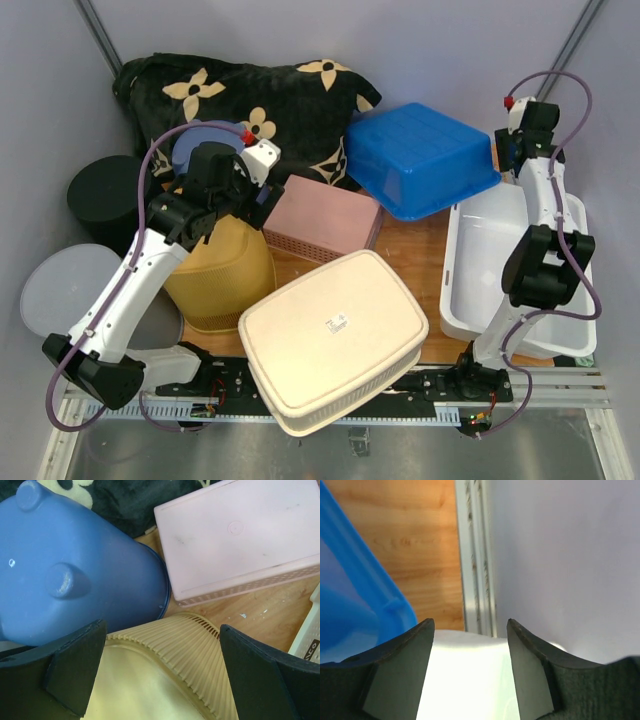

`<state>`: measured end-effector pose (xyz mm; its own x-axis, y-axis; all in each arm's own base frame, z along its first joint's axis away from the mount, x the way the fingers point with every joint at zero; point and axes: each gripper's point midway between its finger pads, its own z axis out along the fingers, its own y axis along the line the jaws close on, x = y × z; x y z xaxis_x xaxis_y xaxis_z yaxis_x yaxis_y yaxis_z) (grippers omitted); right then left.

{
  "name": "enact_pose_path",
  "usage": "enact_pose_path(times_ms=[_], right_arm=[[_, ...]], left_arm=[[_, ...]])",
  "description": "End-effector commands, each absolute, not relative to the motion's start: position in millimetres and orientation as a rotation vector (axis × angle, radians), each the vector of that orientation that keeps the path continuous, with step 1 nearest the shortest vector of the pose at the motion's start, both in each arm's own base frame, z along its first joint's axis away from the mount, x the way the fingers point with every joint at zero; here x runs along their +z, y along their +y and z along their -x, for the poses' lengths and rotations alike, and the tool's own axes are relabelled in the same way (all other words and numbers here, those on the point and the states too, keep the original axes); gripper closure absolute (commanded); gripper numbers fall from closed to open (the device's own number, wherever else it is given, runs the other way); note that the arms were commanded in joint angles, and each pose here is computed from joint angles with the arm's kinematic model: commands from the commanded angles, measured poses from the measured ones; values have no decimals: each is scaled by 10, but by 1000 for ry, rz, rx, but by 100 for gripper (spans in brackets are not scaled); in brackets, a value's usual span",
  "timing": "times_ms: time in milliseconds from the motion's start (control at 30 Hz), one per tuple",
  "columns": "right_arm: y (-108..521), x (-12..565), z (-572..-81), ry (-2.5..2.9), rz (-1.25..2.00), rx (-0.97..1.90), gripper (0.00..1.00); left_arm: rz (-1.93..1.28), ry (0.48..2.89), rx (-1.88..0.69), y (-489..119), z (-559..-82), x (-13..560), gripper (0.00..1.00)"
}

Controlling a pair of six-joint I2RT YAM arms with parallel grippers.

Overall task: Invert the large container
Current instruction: Adjust the container at the center of the board.

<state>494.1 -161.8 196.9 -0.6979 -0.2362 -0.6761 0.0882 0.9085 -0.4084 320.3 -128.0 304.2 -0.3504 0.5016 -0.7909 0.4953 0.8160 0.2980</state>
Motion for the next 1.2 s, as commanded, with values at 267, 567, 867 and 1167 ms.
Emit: enact_pose_path(times_ms=[267,567,867,1167], right_arm=[[-2126,1947,-4973,2293,-39,-693,39],[-2283,1516,-4918,2381,-72,-746,39],[-1966,1056,-4305,2604,22,-584,41],[-1828,637,-3214,2805,156,-374,41]], left_arm=[[-733,1988,-15,-1279,-3193,3058,1],[-731,1993,-1,-1235,-3151,2990,1],[-731,1996,19,-1183,-3111,2952,1],[-744,2013,-5,-1231,-3121,2845,1]])
